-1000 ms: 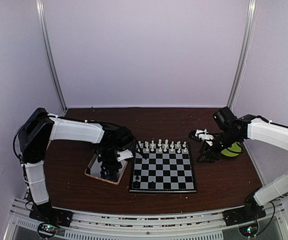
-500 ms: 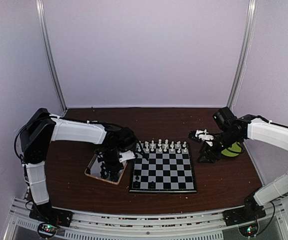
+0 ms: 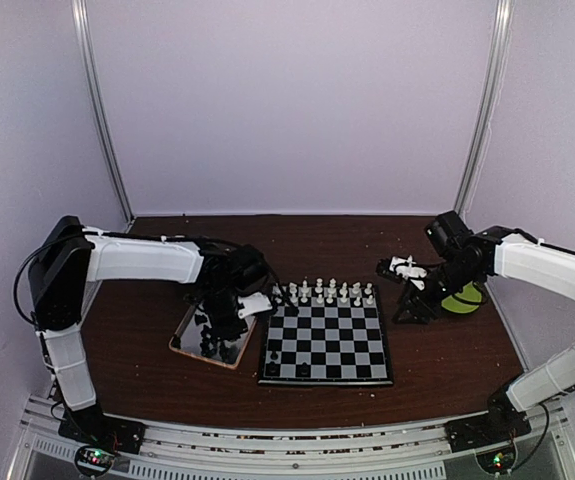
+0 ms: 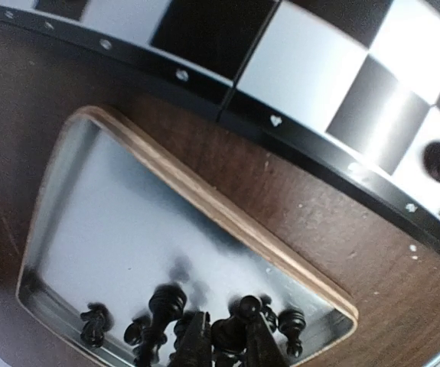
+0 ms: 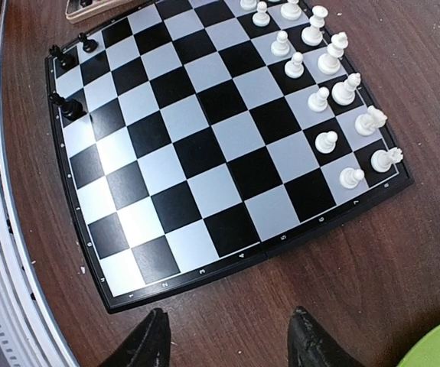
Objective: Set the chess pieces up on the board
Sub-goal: Pick up the pawn from the storage box, then pass from the left arm to the right
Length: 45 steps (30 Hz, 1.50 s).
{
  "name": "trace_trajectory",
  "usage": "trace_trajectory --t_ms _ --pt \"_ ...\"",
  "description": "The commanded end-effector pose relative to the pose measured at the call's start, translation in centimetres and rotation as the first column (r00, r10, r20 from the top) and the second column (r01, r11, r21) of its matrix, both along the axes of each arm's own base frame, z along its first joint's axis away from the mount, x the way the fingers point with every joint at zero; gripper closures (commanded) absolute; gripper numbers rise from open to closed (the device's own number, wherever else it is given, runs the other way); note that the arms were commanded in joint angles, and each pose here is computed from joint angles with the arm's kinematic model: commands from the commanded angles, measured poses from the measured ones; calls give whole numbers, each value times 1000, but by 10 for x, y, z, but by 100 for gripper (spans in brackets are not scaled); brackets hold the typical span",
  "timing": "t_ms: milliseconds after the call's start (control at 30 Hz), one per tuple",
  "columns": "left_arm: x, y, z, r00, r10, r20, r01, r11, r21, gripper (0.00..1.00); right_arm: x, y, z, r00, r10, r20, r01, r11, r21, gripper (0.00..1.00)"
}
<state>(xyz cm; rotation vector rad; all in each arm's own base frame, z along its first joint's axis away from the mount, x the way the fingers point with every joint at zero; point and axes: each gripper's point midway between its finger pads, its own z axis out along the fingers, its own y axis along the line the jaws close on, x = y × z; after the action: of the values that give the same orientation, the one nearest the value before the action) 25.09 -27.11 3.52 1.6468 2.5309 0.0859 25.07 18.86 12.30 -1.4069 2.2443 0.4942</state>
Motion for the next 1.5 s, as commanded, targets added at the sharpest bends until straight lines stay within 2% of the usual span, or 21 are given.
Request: trace_trajectory --t_ms 0,67,133,300,433,533,633,733,800,1067,1200,1467 --pt "11 -32 64 997 28 72 -10 972 -234 90 10 13 46 999 -26 38 22 995 102 48" --pt "11 -51 83 996 32 78 -3 937 -350 91 8 22 67 1000 -15 28 10 986 165 48" --pt "12 -74 103 996 35 80 8 874 -485 91 6 32 86 1000 0 -5 2 974 227 48" --pt "-1 -132 144 999 -50 10 39 640 -768 90 9 53 125 994 57 -93 -25 950 312 52" --pt "-9 -156 172 994 -107 -29 26 481 -877 90 -1 65 147 985 172 -6 -159 923 350 53" --pt "-18 -167 187 984 -173 -45 28 398 -917 89 -21 77 151 946 302 115 -323 895 308 53" --pt "-27 -174 192 966 -245 -84 13 369 -929 89 -35 92 149 893 401 203 -440 872 213 55" --pt "-34 -177 193 945 -304 -119 2 370 -929 89 -45 106 146 837 486 253 -526 841 124 56" --pt "-39 -178 191 932 -336 -139 -2 378 -926 89 -48 114 145 813 513 275 -553 828 91 56" --pt "-55 -178 201 886 -430 -174 -12 353 -936 90 -61 137 143 734 591 334 -628 778 2 56" --pt "-64 -178 207 856 -483 -183 -15 331 -943 90 -66 143 142 714 608 348 -642 767 -22 58" --pt "-73 -177 207 828 -520 -207 -25 335 -942 90 -57 158 142 734 571 368 -609 793 -15 61"
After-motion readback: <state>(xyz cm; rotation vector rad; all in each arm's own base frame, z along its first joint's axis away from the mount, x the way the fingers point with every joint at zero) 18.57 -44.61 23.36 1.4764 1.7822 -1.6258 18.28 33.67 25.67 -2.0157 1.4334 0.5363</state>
